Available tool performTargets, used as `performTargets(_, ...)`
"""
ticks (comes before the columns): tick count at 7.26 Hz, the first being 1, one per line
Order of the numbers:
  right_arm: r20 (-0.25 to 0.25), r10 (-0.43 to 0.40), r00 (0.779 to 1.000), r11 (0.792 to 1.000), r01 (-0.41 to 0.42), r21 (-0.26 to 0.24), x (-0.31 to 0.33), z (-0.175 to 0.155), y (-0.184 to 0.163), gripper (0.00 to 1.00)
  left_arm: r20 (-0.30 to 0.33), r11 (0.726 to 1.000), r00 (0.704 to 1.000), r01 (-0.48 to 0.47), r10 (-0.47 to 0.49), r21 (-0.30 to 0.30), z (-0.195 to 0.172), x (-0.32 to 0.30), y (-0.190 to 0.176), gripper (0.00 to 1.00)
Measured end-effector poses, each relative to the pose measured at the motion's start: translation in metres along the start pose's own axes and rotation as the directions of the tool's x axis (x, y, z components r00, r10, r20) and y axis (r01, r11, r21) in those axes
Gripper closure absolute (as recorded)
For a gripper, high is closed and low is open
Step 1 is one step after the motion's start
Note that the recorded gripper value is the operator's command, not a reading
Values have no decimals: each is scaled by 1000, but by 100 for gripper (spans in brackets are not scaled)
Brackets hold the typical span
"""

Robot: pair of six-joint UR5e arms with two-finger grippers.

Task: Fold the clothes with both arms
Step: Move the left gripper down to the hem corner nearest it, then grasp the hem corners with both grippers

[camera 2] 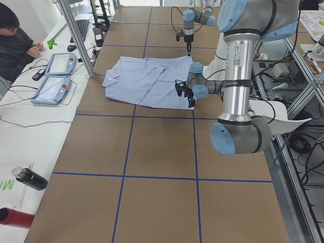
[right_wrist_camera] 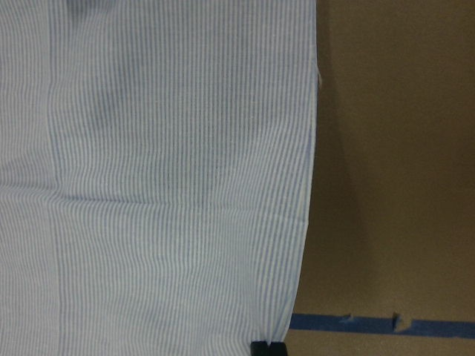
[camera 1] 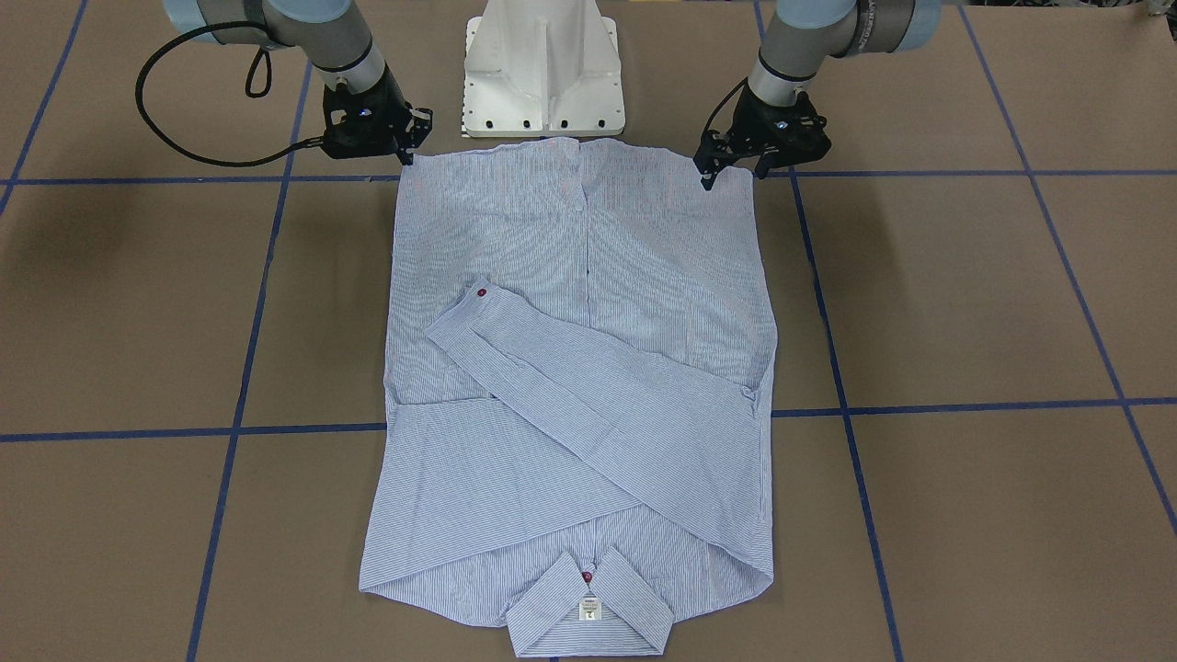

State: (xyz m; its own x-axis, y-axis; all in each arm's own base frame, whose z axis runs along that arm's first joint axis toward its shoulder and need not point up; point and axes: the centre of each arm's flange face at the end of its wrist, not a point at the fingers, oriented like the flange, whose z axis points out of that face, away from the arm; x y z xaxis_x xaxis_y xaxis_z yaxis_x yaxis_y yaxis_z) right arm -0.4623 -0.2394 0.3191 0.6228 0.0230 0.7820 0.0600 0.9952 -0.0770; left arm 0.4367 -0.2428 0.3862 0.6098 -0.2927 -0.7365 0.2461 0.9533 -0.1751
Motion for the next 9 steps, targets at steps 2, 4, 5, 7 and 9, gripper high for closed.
performTargets(2, 4, -1, 1000, 1000, 1, 1, -1, -2, 0, 100, 15, 1000, 1000, -2, 2, -2, 6, -4, 3, 12)
performTargets(4, 5, -1, 1000, 1000, 1, 1, -1, -3, 0, 100, 28, 1000, 1000, -6, 7, -8, 11, -6, 7, 15)
performTargets(5, 5, -1, 1000, 1000, 1, 2, -1, -3, 0, 100, 33, 1000, 999, -9, 9, -11, 14, -6, 9, 18)
performTargets(7, 5, 0, 1000, 1000, 0, 3, 0, -3, -1, 100, 40, 1000, 999, -10, 11, -14, 17, -8, 10, 24)
performTargets(9, 6, 3, 1000, 1000, -3, 0, 0, -4, -2, 100, 45, 1000, 999, -10, 11, -15, 19, -8, 10, 31)
